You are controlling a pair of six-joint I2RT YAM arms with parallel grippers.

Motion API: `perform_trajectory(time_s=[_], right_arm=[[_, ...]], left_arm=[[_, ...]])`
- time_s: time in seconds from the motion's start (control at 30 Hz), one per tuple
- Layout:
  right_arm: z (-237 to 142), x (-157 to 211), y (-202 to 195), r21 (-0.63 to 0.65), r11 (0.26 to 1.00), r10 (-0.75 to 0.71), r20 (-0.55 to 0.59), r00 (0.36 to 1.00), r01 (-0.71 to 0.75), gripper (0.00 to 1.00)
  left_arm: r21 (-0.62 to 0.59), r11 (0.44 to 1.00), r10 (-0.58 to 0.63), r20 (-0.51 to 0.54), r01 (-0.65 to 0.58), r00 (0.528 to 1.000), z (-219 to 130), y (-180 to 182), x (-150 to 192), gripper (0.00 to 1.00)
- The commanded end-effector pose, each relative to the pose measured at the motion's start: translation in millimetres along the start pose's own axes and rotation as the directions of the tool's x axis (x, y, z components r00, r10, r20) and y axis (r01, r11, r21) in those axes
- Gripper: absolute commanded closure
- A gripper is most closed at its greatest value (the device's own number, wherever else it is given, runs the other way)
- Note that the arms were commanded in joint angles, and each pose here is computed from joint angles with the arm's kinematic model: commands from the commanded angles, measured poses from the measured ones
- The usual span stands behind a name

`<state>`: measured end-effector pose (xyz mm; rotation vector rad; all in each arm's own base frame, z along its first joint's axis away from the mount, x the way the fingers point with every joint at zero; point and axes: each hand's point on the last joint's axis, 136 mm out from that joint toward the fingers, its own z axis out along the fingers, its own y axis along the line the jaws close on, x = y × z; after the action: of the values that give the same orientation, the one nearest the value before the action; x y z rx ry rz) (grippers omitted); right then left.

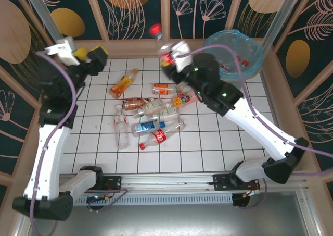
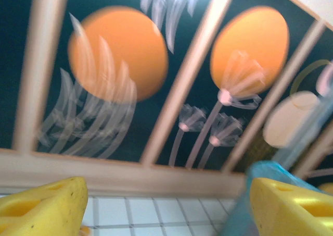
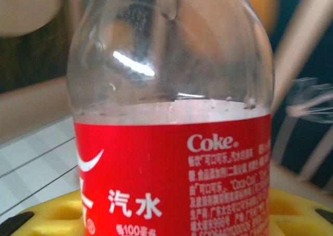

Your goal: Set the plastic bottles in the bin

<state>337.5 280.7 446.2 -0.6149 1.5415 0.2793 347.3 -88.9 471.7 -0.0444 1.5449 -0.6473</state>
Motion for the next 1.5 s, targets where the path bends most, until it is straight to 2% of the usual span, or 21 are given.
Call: perform_trajectory(time_s=[0.0,0.1,0.17,0.2,0.33,0.53,0.77,1.03,1.2,1.3,1.47], right_arm=[[-3,-30,-86,0.334,0.941,-0.004,0.183,0.983,-0.058,0.59],[-1,-23,-137,0.492,0.867,-0.02,0.188,0.982,-0.077,0.59],[0,-16,-153,0.544,0.833,-0.016,0.206,0.978,-0.101,0.59],[-3,-8,-176,0.587,0.8,-0.005,0.218,0.976,-0.126,0.59],[3,20,-206,0.621,0.757,0.054,0.254,0.966,-0.206,0.59],[26,75,-229,0.651,0.72,0.133,0.212,0.968,-0.241,0.57],[43,125,-243,0.629,0.724,0.227,0.17,0.959,-0.283,0.55],[53,161,-249,0.56,0.755,0.334,0.122,0.935,-0.343,0.5],[53,165,-244,0.522,0.773,0.36,0.108,0.927,-0.361,0.43],[51,156,-243,0.51,0.778,0.357,0.122,0.926,-0.367,0.31],[45,137,-244,0.5,0.777,0.35,0.162,0.923,-0.382,0.24]], left_arm=[[0.16,0.986,-0.035,-0.046,0.042,0.998,19,-47,12,0.18],[0.209,0.976,-0.036,-0.1,0.056,0.994,33,-67,31,0.18],[0.22,0.974,-0.031,-0.124,0.058,0.992,38,-74,42,0.18],[0.225,0.973,-0.029,-0.132,0.059,0.991,40,-76,46,0.18],[0.22,0.974,-0.027,-0.161,0.063,0.987,47,-74,63,0.17],[0.196,0.979,-0.009,-0.188,0.046,0.982,52,-66,78,0.17],[0.17,0.985,0.003,-0.216,0.035,0.976,53,-55,95,0.15],[0.151,0.988,0.003,-0.241,0.034,0.971,57,-48,110,0.14],[0.138,0.99,0.003,-0.248,0.032,0.969,59,-44,115,0.14],[0.138,0.99,0.003,-0.251,0.033,0.968,58,-44,116,0.13],[0.131,0.991,0.006,-0.243,0.026,0.97,58,-43,113,0.13]])
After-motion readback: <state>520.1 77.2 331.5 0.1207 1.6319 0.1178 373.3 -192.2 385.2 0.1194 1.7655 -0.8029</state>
